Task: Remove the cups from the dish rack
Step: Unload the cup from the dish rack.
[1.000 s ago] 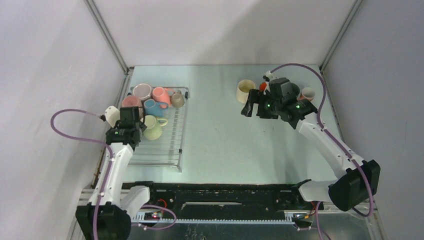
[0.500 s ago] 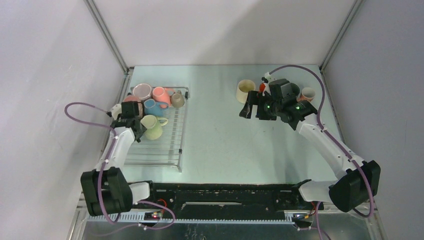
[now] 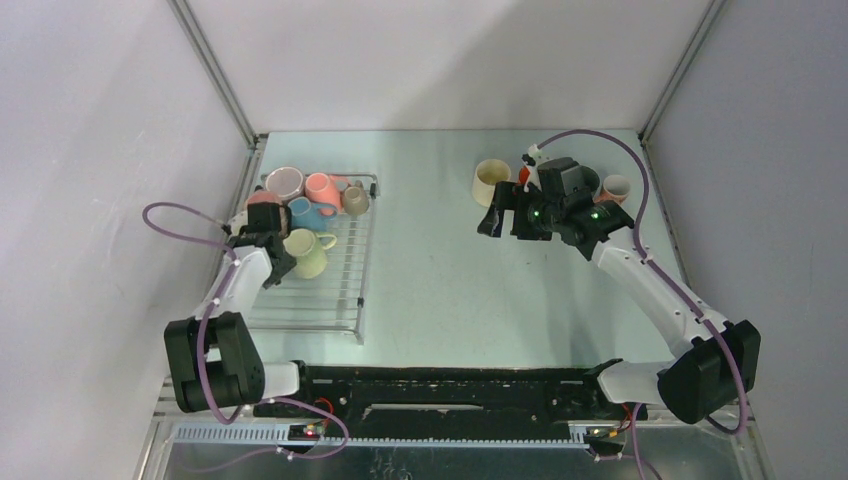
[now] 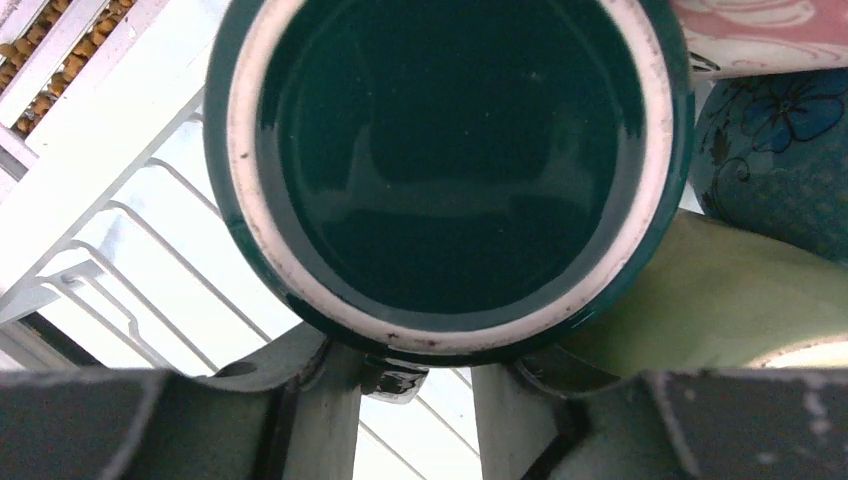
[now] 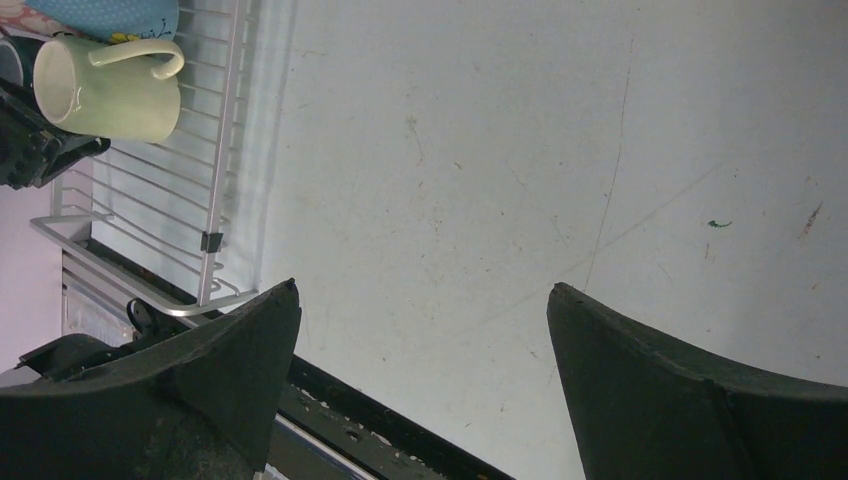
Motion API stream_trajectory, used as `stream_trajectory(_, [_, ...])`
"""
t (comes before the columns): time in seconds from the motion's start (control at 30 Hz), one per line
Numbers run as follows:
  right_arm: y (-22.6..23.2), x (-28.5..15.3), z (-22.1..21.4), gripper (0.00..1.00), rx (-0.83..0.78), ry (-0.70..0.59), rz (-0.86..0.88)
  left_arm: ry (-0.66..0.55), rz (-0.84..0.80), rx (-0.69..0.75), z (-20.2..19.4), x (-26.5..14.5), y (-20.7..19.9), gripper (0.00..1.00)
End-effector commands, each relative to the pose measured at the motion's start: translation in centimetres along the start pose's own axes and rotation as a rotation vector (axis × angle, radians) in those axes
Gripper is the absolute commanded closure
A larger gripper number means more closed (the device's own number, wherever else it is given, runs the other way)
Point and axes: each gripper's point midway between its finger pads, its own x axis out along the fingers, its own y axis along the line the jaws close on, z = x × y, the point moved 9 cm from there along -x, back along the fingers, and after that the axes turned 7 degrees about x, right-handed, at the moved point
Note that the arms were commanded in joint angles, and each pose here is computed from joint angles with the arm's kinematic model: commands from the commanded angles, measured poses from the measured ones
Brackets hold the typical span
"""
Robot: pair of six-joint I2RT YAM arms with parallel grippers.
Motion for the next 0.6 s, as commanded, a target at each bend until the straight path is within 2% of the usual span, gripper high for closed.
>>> stream_trajectory(0.0, [0.5,0.3,0.1,0.0,-0.001,-0.011,0.024,-0.093,0.007,-0.033,2.2,0.3,-0.2,0.6])
stream_trajectory(0.4, [0.8,0.2,0.0,0.0,-0.009,-0.017,0.027,-0.129,0.003,-0.046,2.1,-1.1,0.6,0.98])
stream_trajectory(0.57, [0.9,0.2,-0.1,0.0,-0.013,-0.015,0.032,-0.146,-0.016,-0.057,1.9,-2.4,1.2,1.0])
